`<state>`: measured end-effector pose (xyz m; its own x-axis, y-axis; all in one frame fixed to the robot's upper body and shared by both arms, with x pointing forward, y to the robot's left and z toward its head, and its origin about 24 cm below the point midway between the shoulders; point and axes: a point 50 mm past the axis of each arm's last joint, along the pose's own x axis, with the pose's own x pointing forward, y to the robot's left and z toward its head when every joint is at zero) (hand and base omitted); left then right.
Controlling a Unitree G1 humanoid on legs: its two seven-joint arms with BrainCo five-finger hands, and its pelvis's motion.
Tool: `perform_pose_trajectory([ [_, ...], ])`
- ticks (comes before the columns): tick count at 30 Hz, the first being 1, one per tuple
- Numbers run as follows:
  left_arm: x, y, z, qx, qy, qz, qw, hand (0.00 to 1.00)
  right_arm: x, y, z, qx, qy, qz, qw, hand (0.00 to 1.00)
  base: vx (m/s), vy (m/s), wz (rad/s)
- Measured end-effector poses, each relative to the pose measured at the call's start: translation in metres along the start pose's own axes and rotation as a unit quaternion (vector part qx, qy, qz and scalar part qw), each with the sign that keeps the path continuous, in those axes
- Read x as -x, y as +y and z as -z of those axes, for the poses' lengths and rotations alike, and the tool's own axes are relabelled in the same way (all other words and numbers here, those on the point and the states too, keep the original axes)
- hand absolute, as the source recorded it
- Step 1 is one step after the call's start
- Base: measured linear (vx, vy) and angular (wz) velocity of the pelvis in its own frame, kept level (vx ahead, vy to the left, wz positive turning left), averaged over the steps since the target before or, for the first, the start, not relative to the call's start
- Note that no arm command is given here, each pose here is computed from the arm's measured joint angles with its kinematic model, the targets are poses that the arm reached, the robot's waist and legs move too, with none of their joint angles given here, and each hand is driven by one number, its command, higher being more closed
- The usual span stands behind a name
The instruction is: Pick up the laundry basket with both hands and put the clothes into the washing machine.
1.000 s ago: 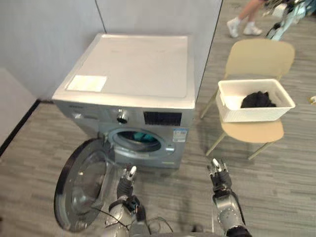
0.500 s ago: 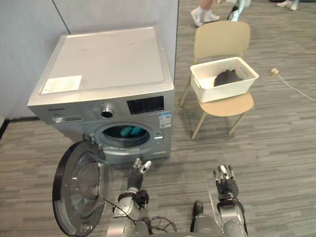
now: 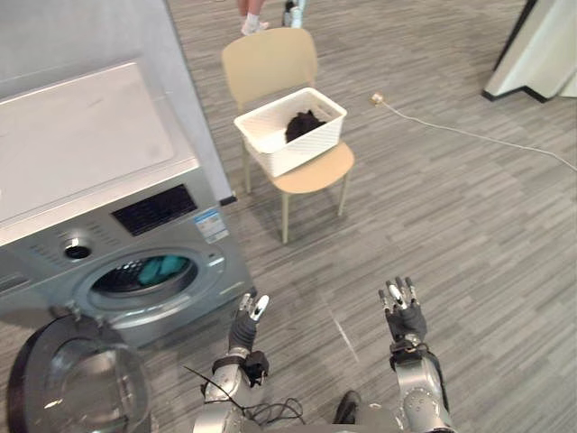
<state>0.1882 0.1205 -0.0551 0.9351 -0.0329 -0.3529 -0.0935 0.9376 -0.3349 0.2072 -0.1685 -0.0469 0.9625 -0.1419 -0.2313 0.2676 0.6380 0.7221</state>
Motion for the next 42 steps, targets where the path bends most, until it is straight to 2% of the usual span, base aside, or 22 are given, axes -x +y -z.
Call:
perform_pose_trajectory([
  [3,0.001,0.002,0.005,0.002,0.01,-0.007,1.0,0.0,-0.001,0.01,0.012,0.009,0.027,-0.021,0.999,0.0,0.11,-0.27,-0.58],
  [9,0.011,0.028,0.014,0.027,0.026,-0.063,0.997,0.0,-0.002,0.024,0.029,0.043,0.073,-0.056,0.995,0.0,0.08,-0.232,-0.66],
  [14,0.02,0.027,0.023,0.034,0.04,-0.061,0.997,0.0,-0.006,0.023,0.023,0.054,0.067,-0.055,0.995,0.0,0.19,0.006,-0.23],
  [18,0.019,0.024,0.015,0.037,0.021,-0.051,0.998,0.0,-0.024,0.047,0.015,0.061,0.052,-0.097,0.992,0.0,0.28,0.044,0.18],
  [21,0.021,0.028,0.017,0.034,0.031,-0.056,0.997,0.0,-0.029,0.062,0.027,0.062,0.072,-0.119,0.988,0.0,0.36,0.036,0.17],
  [27,0.02,0.028,0.015,0.003,0.043,-0.033,0.999,0.0,-0.023,0.065,0.039,0.061,0.09,-0.121,0.987,0.0,0.45,0.075,0.45],
  [33,0.013,0.022,-0.002,-0.021,0.011,-0.008,1.0,0.0,-0.018,0.075,0.029,0.046,0.064,-0.147,0.986,0.0,0.3,-0.112,0.87],
  [38,0.006,0.012,0.004,-0.039,0.026,0.012,0.999,0.0,-0.015,0.067,0.007,0.033,0.013,-0.113,0.993,0.0,0.29,-0.296,0.79],
  [40,0.008,0.017,0.006,-0.046,0.031,0.006,0.998,0.0,-0.011,0.071,-0.001,0.04,-0.018,-0.109,0.993,0.0,0.32,-0.475,0.6],
  [42,0.008,0.009,0.013,-0.028,0.042,0.005,0.999,0.0,-0.013,0.069,-0.013,0.08,-0.046,-0.092,0.991,0.0,0.26,-0.511,0.61],
])
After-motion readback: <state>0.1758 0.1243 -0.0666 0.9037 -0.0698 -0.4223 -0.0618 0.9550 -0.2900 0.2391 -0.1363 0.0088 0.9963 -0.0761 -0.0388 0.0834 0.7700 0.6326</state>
